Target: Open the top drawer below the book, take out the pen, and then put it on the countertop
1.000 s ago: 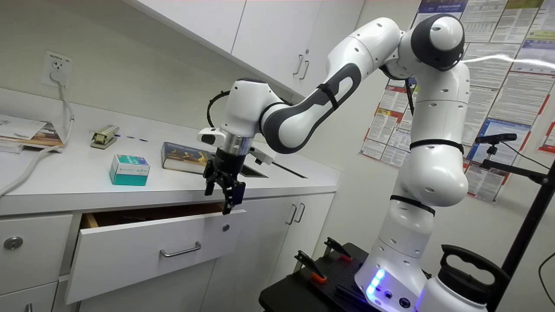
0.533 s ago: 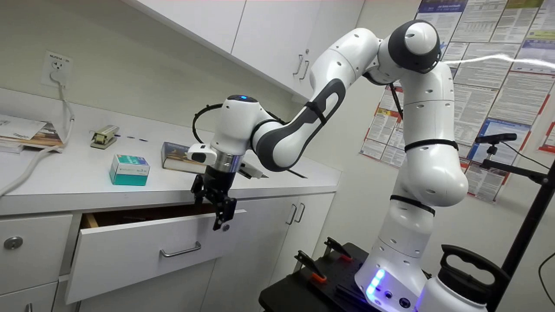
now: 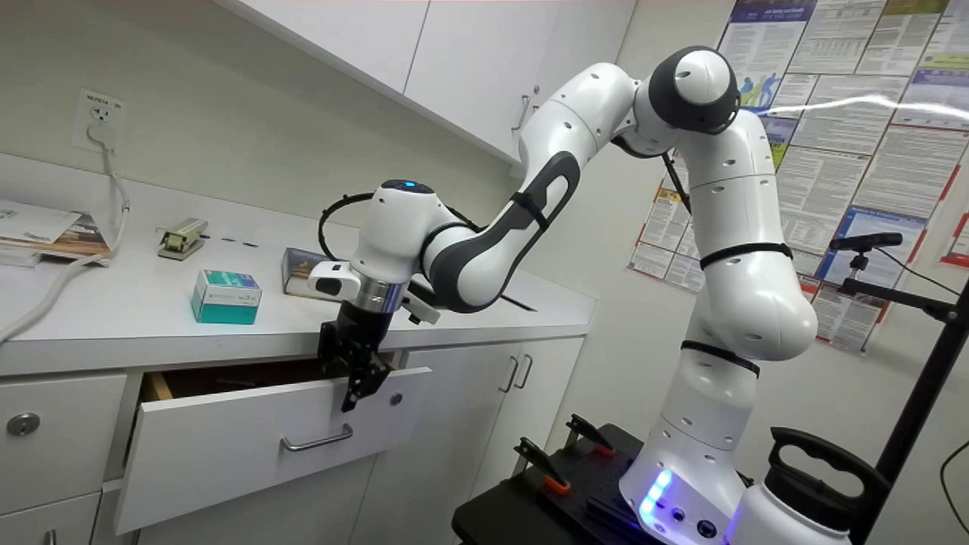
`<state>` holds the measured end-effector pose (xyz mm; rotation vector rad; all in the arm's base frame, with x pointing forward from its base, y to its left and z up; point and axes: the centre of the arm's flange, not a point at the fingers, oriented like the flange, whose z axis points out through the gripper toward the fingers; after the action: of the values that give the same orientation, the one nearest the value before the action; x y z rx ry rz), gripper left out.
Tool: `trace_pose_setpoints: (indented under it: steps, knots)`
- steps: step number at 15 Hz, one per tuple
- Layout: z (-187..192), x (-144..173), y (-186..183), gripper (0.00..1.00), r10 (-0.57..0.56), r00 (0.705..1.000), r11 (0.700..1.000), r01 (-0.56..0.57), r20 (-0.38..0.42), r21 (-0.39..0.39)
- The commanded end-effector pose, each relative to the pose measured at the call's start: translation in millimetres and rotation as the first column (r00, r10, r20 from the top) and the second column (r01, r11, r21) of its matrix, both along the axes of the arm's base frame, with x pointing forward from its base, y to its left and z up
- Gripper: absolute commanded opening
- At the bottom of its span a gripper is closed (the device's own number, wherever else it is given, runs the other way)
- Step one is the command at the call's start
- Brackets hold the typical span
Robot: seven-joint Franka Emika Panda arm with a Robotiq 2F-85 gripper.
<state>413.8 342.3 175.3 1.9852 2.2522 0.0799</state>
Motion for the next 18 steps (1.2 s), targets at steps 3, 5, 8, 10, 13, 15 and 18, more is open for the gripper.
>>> trace_pose_setpoints:
  steps: [3,5,8,10,13,15,18]
  knots:
    - [-5,-1,12,0.12,-0.021,1.0,0.999,0.022,-0.011,0.037]
    - [-7,-9,14,0.05,-0.049,0.998,0.998,0.05,-0.027,0.048]
    - [-13,-27,19,0.07,-0.076,0.994,0.995,0.081,-0.074,0.063]
    - [-17,-44,21,0.06,-0.108,0.989,0.991,0.116,-0.104,0.073]
    - [-25,-74,26,0.06,-0.123,0.984,0.987,0.134,-0.132,0.085]
    - [-30,-97,26,0.06,-0.117,0.983,0.99,0.128,-0.142,0.067]
    - [-31,-134,25,0.06,-0.104,0.988,0.991,0.113,-0.118,0.066]
